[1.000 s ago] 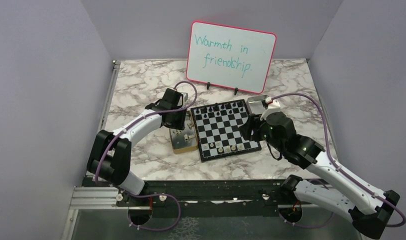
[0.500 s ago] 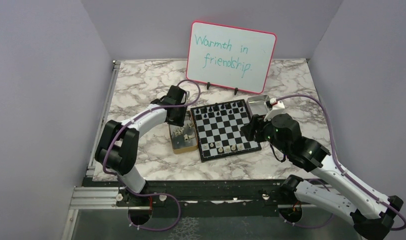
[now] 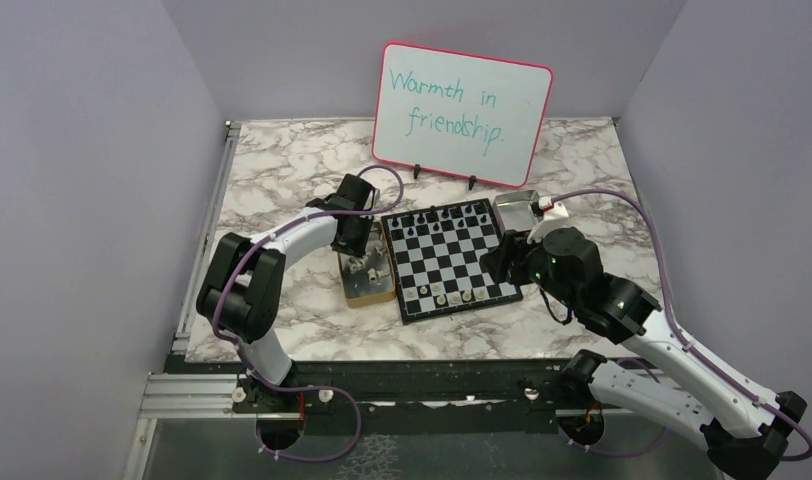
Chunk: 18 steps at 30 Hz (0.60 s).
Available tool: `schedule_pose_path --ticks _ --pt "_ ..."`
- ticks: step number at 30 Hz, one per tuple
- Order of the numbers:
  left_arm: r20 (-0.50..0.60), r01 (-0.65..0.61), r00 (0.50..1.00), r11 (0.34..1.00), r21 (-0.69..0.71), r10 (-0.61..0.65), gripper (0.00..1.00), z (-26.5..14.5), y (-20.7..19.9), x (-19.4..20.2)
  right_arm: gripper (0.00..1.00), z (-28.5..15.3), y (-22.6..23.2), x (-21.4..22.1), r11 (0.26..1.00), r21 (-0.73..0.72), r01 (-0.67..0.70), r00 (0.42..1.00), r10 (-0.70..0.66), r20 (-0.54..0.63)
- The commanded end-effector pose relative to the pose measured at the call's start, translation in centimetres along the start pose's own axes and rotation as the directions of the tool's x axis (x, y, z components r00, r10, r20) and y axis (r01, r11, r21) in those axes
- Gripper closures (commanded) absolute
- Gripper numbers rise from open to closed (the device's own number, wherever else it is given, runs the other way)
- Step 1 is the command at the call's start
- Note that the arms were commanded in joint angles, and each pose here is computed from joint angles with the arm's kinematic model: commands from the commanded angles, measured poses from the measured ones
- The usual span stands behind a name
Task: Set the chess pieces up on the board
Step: Pick up the chess piece from the storage box.
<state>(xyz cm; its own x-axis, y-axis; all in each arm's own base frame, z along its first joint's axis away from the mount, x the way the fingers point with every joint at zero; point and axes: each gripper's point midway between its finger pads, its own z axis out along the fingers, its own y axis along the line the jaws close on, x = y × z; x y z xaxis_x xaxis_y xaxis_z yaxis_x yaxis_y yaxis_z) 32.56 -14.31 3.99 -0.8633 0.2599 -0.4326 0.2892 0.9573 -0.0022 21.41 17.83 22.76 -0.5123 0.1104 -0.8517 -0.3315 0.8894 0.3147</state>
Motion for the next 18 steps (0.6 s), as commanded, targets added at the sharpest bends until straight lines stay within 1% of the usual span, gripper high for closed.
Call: schedule_pose_path --ticks 1,3,6,9,14,18 --pt "-0.008 -0.019 1.000 1.000 0.018 0.019 0.69 0.2 -0.4 -0.5 0.38 -0.6 0.7 -0.9 0.999 -0.031 -0.012 1.000 0.012 0.010" --pt "-0.019 -0.016 1.000 0.999 0.042 0.017 0.69 0.3 -0.8 -0.2 0.38 -0.6 0.7 -0.9 0.999 -0.033 -0.011 1.000 0.011 0.007" --pt "-0.034 -0.018 0.999 0.997 0.080 0.021 0.74 0.5 -1.5 0.1 0.39 -0.7 0.7 -0.9 0.999 -0.035 -0.013 1.000 0.013 0.010" --pt "-0.040 -0.018 0.999 0.996 0.088 0.021 0.79 0.5 -1.7 0.2 0.38 -0.6 0.8 -0.9 0.999 -0.039 -0.014 1.000 0.014 0.010" --pt "-0.042 -0.018 0.999 0.996 0.092 0.022 0.82 0.4 -1.8 0.3 0.38 -0.7 0.8 -1.2 0.999 -0.034 -0.007 1.000 0.007 0.007" --pt "-0.045 -0.021 0.999 0.994 0.103 0.025 0.91 0.1 -1.9 0.2 0.38 -0.7 0.9 -1.1 0.999 -0.038 -0.010 1.000 0.011 0.010"
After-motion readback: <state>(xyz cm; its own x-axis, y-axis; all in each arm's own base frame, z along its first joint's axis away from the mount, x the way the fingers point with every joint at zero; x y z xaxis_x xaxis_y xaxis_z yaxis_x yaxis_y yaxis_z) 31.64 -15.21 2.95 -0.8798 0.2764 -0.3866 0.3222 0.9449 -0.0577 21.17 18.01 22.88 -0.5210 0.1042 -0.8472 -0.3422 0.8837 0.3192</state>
